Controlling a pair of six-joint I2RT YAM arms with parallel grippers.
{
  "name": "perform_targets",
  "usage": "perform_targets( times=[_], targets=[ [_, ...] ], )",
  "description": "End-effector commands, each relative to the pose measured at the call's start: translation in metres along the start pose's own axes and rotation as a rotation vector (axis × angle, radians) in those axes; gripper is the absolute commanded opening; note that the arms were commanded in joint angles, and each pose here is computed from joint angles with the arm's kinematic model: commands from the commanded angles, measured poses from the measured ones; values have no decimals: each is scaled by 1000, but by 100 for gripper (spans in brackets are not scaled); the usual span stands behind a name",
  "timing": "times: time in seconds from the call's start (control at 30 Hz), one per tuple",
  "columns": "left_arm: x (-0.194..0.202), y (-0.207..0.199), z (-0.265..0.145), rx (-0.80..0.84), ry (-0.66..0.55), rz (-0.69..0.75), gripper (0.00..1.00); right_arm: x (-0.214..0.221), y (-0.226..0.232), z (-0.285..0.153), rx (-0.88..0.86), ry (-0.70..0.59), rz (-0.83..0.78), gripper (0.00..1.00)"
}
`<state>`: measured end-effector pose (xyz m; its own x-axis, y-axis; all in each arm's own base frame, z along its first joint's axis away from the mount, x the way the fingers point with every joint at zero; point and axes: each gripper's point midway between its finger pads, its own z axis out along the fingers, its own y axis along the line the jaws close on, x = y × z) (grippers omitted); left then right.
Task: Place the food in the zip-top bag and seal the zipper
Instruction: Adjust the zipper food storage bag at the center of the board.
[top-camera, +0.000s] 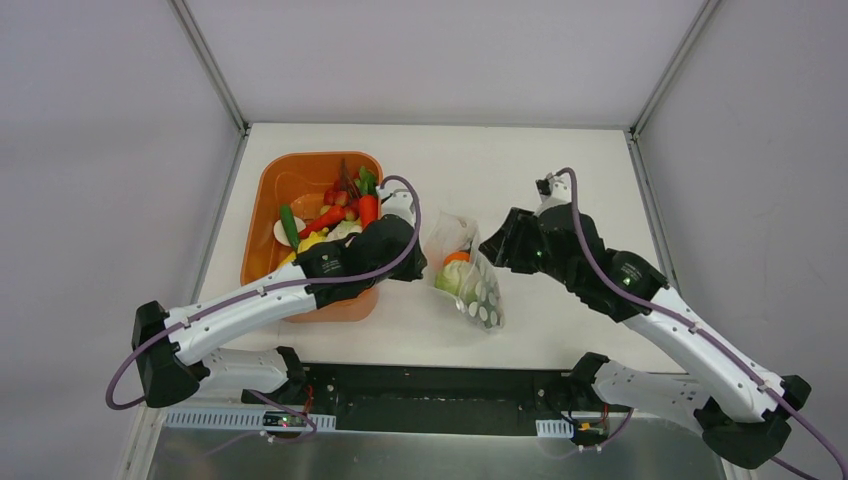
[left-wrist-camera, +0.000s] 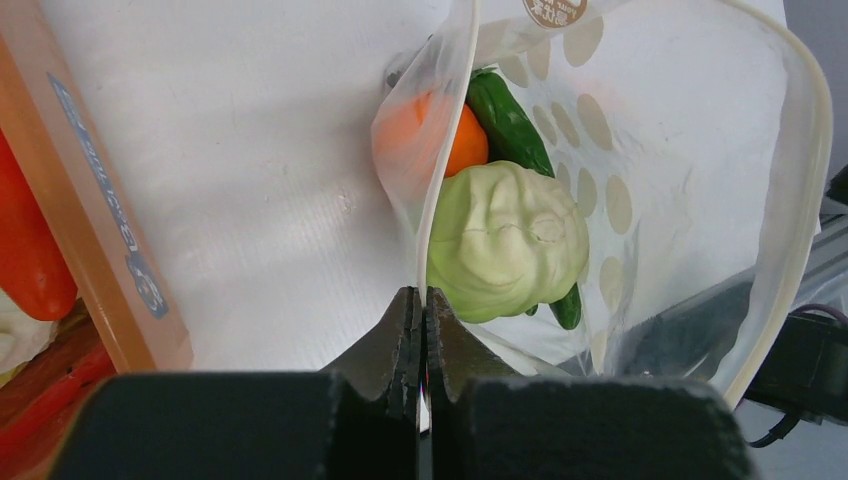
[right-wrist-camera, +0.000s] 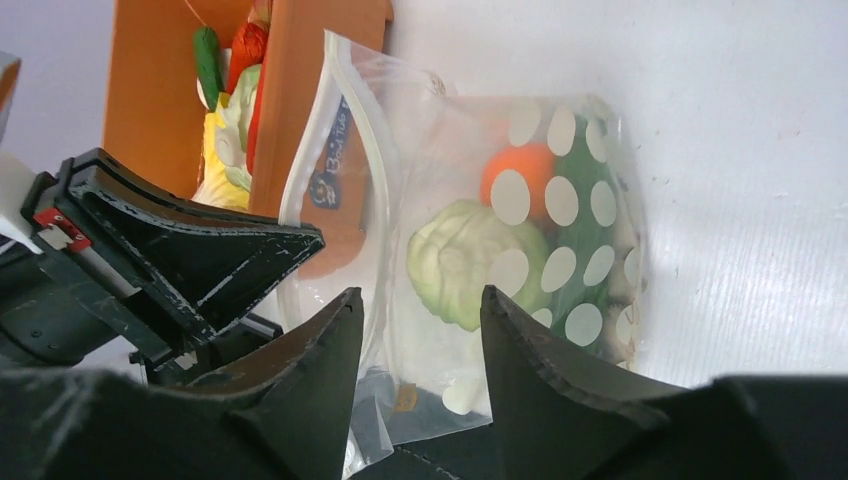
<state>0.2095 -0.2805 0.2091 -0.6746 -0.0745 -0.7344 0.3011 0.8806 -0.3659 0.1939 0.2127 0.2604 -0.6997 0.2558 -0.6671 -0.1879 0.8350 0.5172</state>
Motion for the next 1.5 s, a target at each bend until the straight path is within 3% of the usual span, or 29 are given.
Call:
perform_targets(
  times=[0.0, 0.37, 0.53, 0.77, 0.9, 1.0, 1.23, 1.47],
  targets=[
    [-37, -17, -18, 51, -112, -2, 0, -29, 12, -5, -4, -84, -50, 50],
    [-46, -24, -22, 72, -124, 19, 0, -43, 8, 26, 117, -74, -198, 45],
    [-47, -25, -21, 71, -117, 24, 0, -55, 12, 29, 125, -103, -226, 31],
    [-48, -29, -19, 72, -104, 42, 0, -53, 4, 44, 169, -67, -282, 28],
    [-50, -31, -19, 72, -106, 48, 0, -55, 3, 44, 169, -78, -274, 14],
    [-54, -31, -20, 68, -116, 52, 0, -59, 6, 36, 150, -102, -255, 0],
    [-79, -58, -27, 138, -124, 87, 0, -74, 5, -14, 96, -201, -173, 0],
    [-102, -88, -22, 234, -103, 99, 0, -65, 16, -51, -47, -206, -80, 0]
  ],
)
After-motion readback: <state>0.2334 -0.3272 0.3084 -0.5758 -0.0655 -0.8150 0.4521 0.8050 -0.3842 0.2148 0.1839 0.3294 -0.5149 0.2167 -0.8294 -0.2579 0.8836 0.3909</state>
